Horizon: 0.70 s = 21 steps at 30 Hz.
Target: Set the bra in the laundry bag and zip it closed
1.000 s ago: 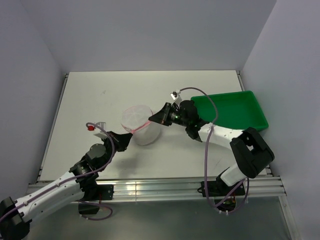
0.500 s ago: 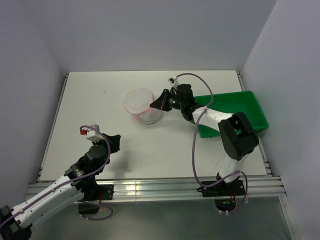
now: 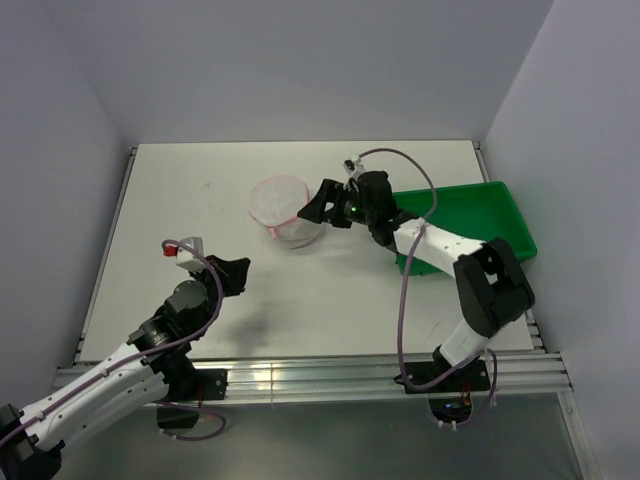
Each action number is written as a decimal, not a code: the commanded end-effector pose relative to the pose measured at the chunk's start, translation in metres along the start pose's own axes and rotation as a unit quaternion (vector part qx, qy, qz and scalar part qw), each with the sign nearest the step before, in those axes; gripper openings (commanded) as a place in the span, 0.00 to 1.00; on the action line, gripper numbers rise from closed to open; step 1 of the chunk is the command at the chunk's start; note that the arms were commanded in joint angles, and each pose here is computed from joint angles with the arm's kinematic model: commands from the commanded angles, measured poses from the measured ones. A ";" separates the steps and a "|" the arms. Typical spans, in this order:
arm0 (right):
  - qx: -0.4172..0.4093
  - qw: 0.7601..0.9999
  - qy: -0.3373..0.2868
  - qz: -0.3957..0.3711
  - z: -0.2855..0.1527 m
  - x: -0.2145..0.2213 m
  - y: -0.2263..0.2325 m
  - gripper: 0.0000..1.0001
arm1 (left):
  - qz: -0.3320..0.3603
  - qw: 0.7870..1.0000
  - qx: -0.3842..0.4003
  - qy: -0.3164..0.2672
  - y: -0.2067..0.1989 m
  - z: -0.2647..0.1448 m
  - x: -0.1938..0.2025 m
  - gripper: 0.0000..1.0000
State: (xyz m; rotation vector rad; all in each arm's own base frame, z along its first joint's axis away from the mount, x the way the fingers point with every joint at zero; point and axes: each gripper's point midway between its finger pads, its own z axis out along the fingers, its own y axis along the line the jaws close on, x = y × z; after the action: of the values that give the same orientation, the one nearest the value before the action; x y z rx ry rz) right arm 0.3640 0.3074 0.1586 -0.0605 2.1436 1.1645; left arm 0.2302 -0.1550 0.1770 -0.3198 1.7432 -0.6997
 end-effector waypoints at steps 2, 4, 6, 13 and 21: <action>0.020 0.994 -0.094 -0.053 -0.044 -0.040 0.027 0.98 | -0.023 0.997 0.060 -0.034 -0.047 -0.006 -0.045 0.17; 0.020 0.989 -0.127 -0.069 -0.069 -0.048 0.038 0.98 | -0.024 0.997 0.069 -0.034 -0.056 -0.009 -0.054 0.30; 0.018 0.983 -0.160 -0.087 -0.096 -0.055 0.050 1.00 | -0.025 0.996 0.075 -0.037 -0.064 -0.013 -0.065 0.43; 0.016 0.953 -0.269 -0.137 -0.185 -0.063 0.073 1.00 | -0.007 0.995 0.092 -0.050 -0.081 -0.032 -0.097 0.69; 0.067 0.911 -0.386 -0.128 -0.264 -0.063 0.056 1.00 | 0.029 0.992 0.094 -0.081 -0.086 -0.053 -0.132 0.99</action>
State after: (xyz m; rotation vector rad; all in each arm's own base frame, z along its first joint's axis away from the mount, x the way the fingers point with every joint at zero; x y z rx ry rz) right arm 0.2443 0.1492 0.3503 0.0692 1.4271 0.8346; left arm 0.2110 -0.1424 0.3252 -0.2437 1.5298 -0.8172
